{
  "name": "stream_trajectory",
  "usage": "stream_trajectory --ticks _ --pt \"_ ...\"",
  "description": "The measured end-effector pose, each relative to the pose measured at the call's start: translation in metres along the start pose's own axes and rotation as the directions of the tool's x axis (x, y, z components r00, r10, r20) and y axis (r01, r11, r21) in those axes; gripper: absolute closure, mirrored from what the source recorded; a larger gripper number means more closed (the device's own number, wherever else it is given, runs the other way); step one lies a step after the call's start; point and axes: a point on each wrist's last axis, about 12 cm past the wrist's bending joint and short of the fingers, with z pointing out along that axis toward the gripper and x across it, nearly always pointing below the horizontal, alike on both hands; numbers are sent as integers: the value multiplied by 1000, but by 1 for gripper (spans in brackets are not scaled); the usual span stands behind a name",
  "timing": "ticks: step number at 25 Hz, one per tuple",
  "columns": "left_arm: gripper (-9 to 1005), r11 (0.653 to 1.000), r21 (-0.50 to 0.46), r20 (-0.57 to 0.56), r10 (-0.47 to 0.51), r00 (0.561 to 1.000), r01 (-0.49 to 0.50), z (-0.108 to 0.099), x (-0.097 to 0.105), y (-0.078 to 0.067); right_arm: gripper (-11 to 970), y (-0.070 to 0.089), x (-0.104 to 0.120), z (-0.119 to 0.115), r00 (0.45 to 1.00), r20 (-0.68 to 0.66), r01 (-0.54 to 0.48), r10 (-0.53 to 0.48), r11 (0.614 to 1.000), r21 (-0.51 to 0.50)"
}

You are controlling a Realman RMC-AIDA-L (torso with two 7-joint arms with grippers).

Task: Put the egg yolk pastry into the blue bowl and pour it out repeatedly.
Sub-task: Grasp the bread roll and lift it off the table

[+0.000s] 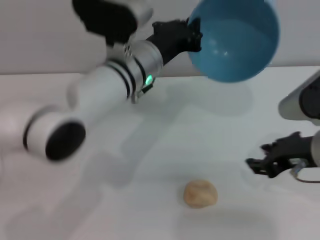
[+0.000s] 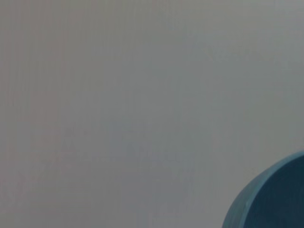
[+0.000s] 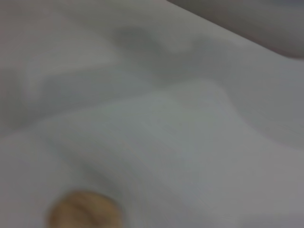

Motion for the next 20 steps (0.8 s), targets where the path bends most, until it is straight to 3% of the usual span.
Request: stream_trajectory --ticks 5,12,20 --pt "986 999 -22 -255 27 967 -33 8 -16 12 412 11 -9 -1 996 63 63 -57 994 -90" --pt "986 993 19 -398 117 910 -119 -4 -35 9 405 25 -19 4 990 84 124 -111 979 -161" --pt "987 980 47 -598 182 781 -192 -12 -43 8 395 43 -24 23 980 32 197 -195 958 -210"
